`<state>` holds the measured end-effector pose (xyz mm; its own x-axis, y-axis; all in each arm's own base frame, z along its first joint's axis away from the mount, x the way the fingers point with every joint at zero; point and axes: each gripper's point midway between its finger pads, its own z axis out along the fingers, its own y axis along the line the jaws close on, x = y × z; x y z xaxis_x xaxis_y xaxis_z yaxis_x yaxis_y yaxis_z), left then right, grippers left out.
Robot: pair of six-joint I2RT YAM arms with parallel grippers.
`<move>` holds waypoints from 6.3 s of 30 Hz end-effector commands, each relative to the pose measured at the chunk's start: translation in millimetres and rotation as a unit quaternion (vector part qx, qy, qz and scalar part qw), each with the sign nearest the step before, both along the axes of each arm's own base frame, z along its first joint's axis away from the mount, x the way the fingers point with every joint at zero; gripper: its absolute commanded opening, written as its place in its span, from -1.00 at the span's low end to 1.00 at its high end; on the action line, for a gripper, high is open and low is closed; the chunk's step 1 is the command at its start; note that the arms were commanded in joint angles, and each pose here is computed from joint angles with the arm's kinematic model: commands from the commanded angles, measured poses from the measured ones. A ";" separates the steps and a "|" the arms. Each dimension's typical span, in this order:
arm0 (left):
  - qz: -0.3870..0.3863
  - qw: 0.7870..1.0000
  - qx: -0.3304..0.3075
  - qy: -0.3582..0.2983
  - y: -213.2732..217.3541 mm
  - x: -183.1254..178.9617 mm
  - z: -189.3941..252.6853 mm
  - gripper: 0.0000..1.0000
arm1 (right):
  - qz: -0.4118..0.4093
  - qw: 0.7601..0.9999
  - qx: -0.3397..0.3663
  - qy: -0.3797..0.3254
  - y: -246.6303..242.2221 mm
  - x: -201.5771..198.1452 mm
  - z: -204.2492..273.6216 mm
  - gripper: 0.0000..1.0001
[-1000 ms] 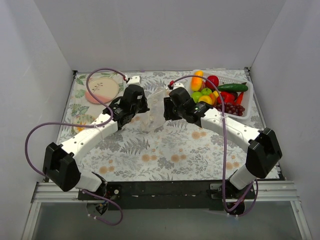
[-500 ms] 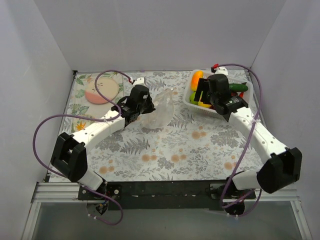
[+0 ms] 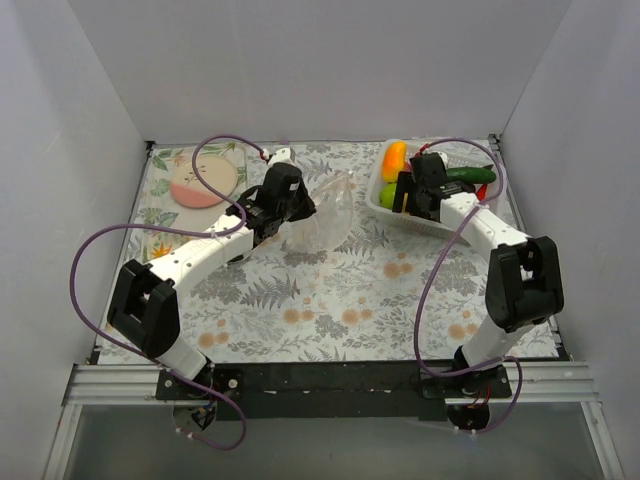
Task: Place the food in the zip-top bag and seal the zipper
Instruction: Pick up the fake fruit from the bin, then place the fake fruit in the zipper food storage bag, then pick up the fake fruit from the bin, then place the fake fruit in the zipper food storage bag, then pick up the fake fruit from the bin.
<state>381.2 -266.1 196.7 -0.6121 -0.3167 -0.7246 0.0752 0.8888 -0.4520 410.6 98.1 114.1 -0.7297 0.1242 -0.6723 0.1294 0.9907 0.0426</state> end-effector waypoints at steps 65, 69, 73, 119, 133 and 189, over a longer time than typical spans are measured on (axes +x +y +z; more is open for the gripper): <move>-0.031 0.998 -0.053 0.012 -10.9 -1.9 37.0 -1.00 | 0.084 0.985 0.051 -0.145 33.6 85.7 131.5 0.67; -0.037 0.998 -0.054 0.009 -11.6 -2.4 41.6 -1.00 | 0.088 0.984 0.063 -0.143 37.9 125.7 103.9 0.67; -0.040 0.998 -0.054 0.005 -10.8 -3.4 46.4 -1.00 | 0.078 0.981 0.074 -0.161 37.4 148.4 103.1 0.66; -0.023 0.998 -0.052 0.011 -12.2 20.6 47.0 -1.00 | 0.167 0.935 0.212 -0.232 113.7 -17.6 220.6 -0.97; -0.018 0.998 -0.065 0.005 -7.1 12.2 62.9 -1.00 | 0.204 0.938 0.188 -0.206 203.5 -28.7 177.2 -0.91; -0.045 0.997 -0.065 -0.006 -3.3 6.3 68.3 -1.00 | 0.011 0.992 0.035 -0.121 -60.9 116.9 74.9 0.72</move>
